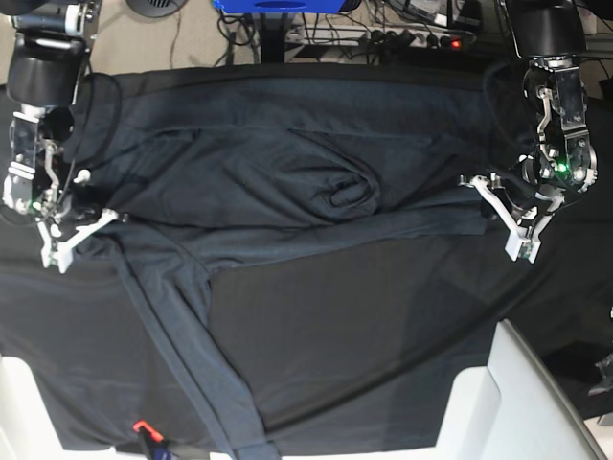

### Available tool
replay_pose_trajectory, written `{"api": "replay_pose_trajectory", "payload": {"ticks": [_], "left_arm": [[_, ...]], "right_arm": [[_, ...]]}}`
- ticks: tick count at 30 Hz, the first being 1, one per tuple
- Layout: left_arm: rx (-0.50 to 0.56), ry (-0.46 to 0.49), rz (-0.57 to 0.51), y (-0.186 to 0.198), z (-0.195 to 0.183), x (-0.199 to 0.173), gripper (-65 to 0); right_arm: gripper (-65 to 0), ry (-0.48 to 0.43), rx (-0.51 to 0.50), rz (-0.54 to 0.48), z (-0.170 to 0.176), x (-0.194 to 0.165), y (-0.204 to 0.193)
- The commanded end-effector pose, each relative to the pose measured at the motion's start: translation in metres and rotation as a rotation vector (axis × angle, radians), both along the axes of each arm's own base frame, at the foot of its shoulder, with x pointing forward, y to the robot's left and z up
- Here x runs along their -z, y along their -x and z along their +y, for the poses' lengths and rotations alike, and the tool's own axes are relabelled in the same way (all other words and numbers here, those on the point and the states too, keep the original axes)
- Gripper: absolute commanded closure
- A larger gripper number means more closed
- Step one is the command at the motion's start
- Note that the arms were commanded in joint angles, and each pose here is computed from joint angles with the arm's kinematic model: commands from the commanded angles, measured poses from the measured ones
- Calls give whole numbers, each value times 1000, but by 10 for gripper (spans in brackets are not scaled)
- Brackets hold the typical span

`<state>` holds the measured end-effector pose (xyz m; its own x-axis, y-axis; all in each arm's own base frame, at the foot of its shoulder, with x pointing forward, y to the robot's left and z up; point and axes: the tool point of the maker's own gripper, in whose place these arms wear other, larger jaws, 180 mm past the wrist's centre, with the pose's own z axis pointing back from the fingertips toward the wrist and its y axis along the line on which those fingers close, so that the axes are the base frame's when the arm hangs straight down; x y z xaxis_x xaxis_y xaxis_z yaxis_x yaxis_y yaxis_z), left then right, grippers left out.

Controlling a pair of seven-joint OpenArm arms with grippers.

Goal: Fold the T-shirt properly

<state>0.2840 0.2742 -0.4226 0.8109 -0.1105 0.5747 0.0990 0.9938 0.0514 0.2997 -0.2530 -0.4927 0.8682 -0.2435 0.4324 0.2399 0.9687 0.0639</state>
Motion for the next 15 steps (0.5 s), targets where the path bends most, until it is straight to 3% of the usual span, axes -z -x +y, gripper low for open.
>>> {"api": "replay_pose_trajectory", "payload": {"ticks": [1, 15], "left_arm": [[2, -20, -41, -10, 7, -13, 0], [2, -20, -43, -11, 7, -13, 0]], "right_arm": [[0, 54, 11, -28, -20, -12, -9], [0, 95, 24, -27, -41, -19, -8]]}}
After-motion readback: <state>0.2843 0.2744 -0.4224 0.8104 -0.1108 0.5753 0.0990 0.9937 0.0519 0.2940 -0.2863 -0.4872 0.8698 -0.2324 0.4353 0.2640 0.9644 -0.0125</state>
